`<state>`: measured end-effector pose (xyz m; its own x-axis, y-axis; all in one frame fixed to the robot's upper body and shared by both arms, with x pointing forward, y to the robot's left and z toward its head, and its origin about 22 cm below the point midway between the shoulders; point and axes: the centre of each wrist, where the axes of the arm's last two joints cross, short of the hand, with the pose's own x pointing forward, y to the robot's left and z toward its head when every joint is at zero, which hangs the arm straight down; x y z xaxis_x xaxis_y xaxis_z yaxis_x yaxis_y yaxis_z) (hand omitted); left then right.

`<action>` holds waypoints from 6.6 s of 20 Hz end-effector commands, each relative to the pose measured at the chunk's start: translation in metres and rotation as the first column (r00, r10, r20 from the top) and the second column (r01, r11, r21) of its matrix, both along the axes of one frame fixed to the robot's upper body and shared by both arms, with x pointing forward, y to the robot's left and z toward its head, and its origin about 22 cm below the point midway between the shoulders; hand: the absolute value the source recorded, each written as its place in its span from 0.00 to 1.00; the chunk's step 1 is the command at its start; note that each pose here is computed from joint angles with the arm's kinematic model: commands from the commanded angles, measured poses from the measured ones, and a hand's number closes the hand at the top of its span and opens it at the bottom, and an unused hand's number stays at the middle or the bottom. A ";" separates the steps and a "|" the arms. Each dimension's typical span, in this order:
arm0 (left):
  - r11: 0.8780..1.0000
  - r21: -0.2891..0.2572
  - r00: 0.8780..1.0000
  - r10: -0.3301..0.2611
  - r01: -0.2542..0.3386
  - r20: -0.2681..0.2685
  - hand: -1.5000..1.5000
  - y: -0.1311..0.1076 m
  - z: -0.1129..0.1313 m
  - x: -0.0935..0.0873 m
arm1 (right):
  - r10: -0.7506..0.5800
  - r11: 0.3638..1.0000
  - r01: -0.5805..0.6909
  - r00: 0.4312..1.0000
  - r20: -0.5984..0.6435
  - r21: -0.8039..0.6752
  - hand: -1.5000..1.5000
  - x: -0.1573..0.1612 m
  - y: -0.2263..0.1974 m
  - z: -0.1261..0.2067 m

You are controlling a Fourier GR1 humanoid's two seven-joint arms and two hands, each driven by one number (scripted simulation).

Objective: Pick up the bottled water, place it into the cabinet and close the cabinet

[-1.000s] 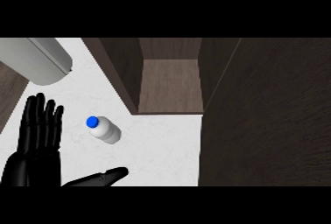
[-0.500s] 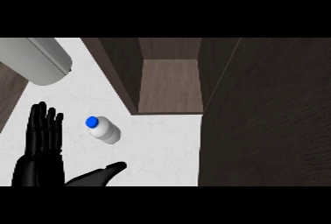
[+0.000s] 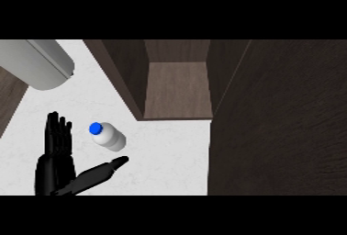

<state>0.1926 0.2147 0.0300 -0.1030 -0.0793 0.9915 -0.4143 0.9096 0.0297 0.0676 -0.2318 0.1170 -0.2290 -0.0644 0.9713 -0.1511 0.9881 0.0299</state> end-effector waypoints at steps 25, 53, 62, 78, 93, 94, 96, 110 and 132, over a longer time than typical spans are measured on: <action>0.979 -0.194 0.998 -0.061 0.054 -0.031 0.00 0.037 -0.171 0.030 | 0.021 1.000 -0.021 0.999 0.044 0.003 0.00 -0.038 -0.008 0.017; 0.873 -0.338 0.935 -0.316 0.353 0.158 1.00 0.023 -0.212 0.020 | 0.010 1.000 -0.010 1.000 0.012 0.003 0.00 -0.044 -0.002 0.005; 0.815 -0.361 0.891 -0.415 0.453 0.182 1.00 0.008 -0.183 0.051 | -0.009 1.000 0.009 1.000 0.013 0.018 0.00 -0.045 -0.003 0.011; 0.842 -0.176 0.858 -0.482 0.510 0.179 1.00 -0.112 -0.053 0.118 | 0.003 0.999 -0.004 1.000 0.018 0.041 0.00 -0.037 -0.005 -0.004; 0.926 -0.071 0.928 -0.370 0.372 0.036 1.00 -0.159 0.013 0.185 | 0.000 1.000 -0.001 0.999 0.041 0.022 0.00 -0.035 -0.020 0.006; 0.925 -0.069 0.927 -0.375 0.375 0.012 1.00 -0.145 0.007 0.199 | 0.001 1.000 -0.002 0.999 0.051 0.015 0.00 -0.030 -0.026 -0.005; 0.935 -0.060 0.937 -0.349 0.349 0.010 1.00 -0.145 0.001 0.201 | 0.013 1.000 -0.015 0.998 0.058 0.021 0.00 -0.025 -0.014 -0.010; 0.987 0.086 0.987 -0.131 0.139 -0.090 1.00 -0.106 -0.010 0.229 | 0.030 0.999 -0.031 0.997 0.074 0.021 0.00 -0.027 -0.022 -0.002; 0.956 0.198 0.969 -0.236 0.218 0.075 0.00 -0.103 0.034 0.254 | 0.086 0.996 -0.087 0.994 0.069 0.010 0.00 -0.026 -0.026 -0.013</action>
